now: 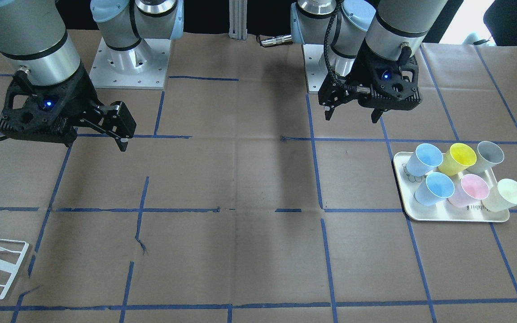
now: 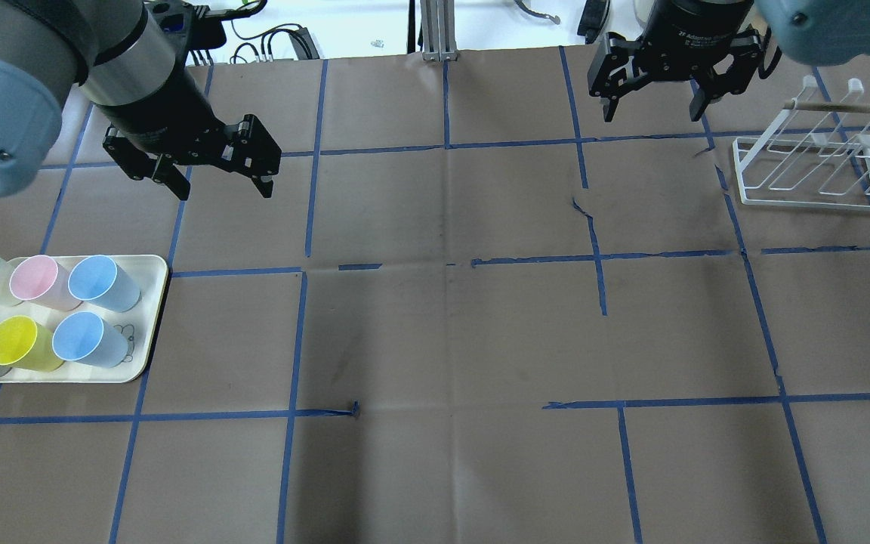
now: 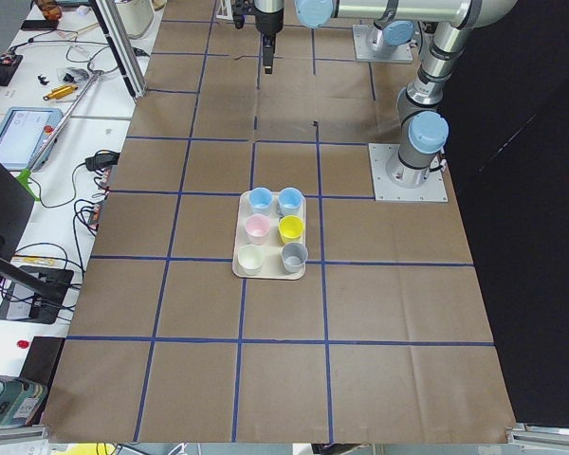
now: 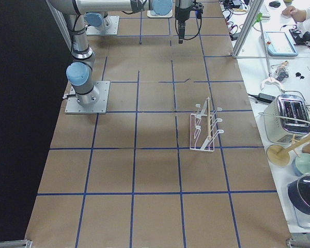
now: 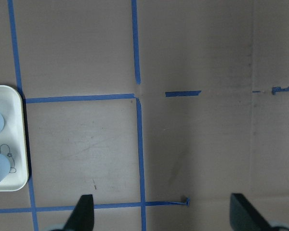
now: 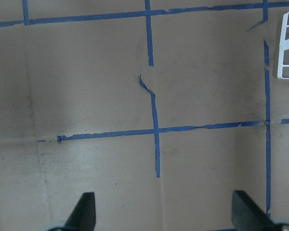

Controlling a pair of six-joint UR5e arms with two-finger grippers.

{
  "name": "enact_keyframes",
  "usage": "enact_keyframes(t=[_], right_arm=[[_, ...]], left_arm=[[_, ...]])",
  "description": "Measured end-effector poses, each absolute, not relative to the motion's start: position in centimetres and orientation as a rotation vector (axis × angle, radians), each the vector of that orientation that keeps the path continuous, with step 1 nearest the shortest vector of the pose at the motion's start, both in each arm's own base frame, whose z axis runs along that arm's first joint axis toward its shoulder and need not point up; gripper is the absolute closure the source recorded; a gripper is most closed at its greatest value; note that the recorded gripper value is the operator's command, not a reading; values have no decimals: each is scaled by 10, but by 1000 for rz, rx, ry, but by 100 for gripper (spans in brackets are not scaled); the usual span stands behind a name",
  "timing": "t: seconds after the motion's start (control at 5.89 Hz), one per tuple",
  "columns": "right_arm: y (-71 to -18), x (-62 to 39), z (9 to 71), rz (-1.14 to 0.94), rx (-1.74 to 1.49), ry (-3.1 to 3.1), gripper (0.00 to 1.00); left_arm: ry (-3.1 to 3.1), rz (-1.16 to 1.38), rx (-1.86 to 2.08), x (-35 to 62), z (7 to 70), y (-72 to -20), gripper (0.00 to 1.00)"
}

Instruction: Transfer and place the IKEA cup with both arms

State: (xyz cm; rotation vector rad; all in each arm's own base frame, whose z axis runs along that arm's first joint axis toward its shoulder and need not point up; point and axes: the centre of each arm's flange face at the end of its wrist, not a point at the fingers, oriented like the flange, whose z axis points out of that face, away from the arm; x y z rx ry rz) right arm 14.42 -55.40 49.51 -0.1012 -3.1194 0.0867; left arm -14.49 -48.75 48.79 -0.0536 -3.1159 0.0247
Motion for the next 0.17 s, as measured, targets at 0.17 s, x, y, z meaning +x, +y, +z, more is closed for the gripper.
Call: enact_keyframes(t=[0.17], right_arm=[[-554, 144, 495, 87, -101, -3120, 0]], left_arm=[[-3119, 25, -55, -145, 489, -487, 2]])
